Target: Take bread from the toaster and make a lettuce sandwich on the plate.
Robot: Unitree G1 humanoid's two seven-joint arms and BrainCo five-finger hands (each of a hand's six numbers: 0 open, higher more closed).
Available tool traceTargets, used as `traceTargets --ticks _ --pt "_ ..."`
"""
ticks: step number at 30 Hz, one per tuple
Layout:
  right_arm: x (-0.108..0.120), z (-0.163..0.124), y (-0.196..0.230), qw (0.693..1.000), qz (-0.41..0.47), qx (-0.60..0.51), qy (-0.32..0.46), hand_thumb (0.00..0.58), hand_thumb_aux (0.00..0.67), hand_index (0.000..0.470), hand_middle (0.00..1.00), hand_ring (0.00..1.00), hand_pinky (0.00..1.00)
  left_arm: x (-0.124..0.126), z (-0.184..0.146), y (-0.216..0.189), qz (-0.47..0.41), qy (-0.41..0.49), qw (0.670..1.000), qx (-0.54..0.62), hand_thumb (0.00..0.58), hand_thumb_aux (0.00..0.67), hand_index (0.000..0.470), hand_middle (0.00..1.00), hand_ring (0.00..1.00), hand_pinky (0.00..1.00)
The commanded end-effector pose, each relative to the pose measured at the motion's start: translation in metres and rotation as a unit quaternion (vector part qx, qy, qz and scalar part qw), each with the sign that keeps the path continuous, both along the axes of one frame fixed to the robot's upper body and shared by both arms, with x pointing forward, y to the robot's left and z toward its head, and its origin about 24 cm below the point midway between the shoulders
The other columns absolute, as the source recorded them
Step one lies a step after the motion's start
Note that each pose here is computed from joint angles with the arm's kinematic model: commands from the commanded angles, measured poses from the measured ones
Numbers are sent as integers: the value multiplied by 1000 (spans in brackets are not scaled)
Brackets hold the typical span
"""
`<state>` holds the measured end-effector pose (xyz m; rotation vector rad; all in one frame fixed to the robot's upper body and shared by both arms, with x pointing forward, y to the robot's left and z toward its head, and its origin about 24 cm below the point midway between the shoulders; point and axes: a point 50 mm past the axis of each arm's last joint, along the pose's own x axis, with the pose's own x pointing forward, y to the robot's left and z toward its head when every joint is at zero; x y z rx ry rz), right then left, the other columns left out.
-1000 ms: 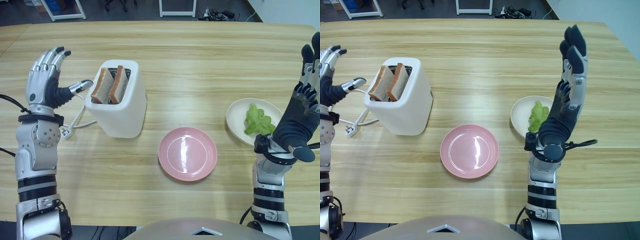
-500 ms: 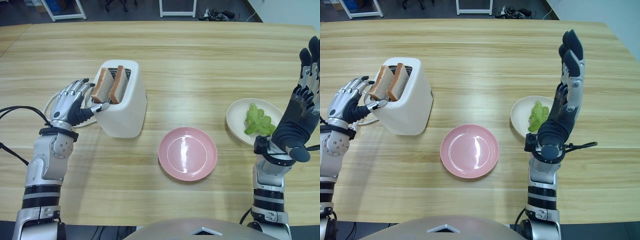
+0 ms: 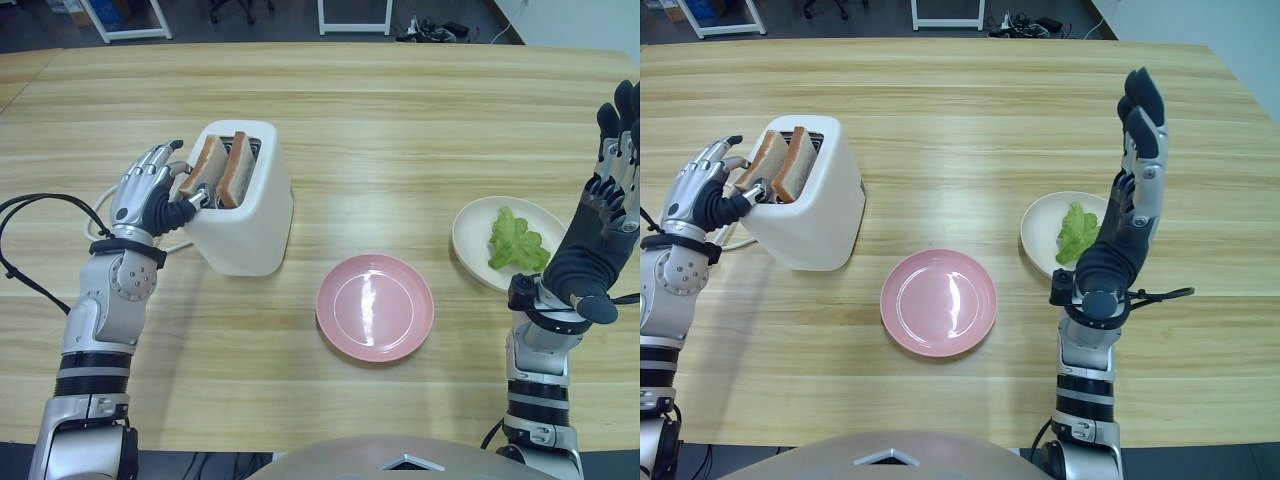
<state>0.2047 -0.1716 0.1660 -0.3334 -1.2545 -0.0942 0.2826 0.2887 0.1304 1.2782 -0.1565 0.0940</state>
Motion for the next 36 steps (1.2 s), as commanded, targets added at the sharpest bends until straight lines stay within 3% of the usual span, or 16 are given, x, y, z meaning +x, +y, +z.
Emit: traceTargets --ticks 1,4,5,22,36 --pt "-1 -1 -3 1000 -5 -4 3 0 0 0 0 0 0 -5 -22 -3 -3 48 997 -56 580 670 470 0 0 0" --pt "0 -1 -4 1000 -5 -4 4 0 0 0 0 0 0 -5 -16 -8 -12 22 994 -104 580 670 470 0 0 0" --pt "0 -1 -4 1000 -5 -4 4 0 0 0 0 0 0 -5 -13 -9 -11 8 993 -116 580 670 470 1000 1000 1000" --pt "0 -4 -3 1000 -5 -10 6 0 0 0 0 0 0 -2 35 -2 37 -229 960 -160 580 670 470 1000 1000 1000" --pt "3 -4 -2 1000 -1 -8 7 0 0 0 0 0 0 -22 61 -33 -75 -305 937 -149 580 670 470 1000 1000 1000"
